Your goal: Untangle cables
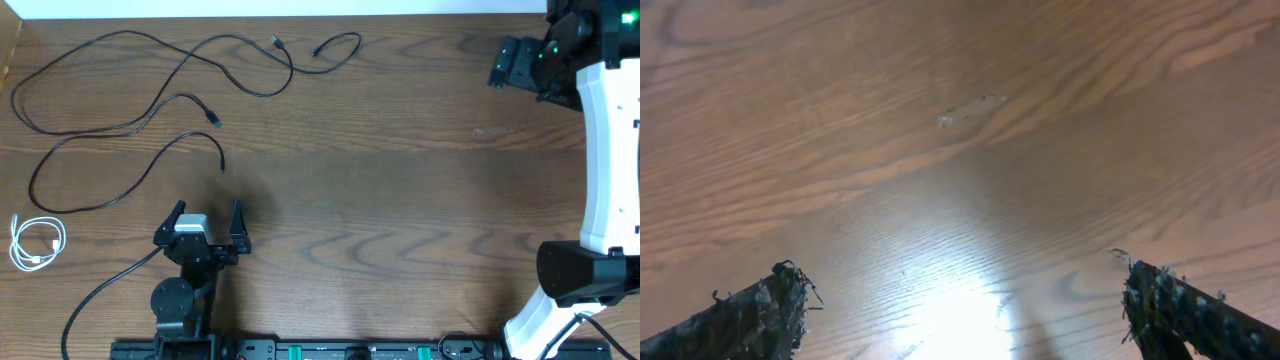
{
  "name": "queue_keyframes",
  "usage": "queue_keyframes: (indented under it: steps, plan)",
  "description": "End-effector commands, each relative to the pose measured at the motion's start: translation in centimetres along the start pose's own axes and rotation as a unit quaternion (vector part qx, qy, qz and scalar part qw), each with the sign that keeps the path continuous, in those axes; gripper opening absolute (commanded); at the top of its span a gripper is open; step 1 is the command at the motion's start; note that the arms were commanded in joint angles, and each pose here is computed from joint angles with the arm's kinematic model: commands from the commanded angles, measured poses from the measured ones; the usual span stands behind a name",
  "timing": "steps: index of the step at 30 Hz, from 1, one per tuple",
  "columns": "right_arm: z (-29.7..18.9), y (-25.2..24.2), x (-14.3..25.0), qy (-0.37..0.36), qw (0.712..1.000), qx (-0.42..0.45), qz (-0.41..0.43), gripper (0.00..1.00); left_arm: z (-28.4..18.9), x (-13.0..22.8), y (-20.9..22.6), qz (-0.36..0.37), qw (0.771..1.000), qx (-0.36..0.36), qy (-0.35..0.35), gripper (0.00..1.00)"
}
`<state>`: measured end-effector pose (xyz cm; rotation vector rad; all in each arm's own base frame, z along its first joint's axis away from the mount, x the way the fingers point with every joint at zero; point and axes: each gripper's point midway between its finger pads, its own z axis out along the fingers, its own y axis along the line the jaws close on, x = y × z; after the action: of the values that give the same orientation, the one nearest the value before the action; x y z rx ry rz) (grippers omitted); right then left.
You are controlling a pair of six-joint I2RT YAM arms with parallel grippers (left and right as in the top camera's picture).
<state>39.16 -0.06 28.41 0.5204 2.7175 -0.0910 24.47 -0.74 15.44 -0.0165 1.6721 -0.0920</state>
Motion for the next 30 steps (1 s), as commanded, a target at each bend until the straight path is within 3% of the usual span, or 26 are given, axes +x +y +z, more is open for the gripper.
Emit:
queue_keyframes:
  steps: [1, 22, 30]
  plan:
    - [-0.1, 0.9, 0.4, 0.0, 1.0, -0.001, -0.008, 0.99, 0.1, 1.6, 0.0, -0.004, 1.0, 0.001, 0.024, 0.98]
    - [-11.9, 1.2, 2.1, -0.169, 0.983, -0.03, -0.065, 0.99, 0.1, 1.6, 0.0, -0.004, 1.0, 0.001, 0.024, 0.98]
    - [-12.3, -0.1, 4.5, -0.177, 0.981, -0.047, -0.063, 0.99, 0.1, 1.6, 0.0, -0.004, 1.0, 0.001, 0.024, 0.98]
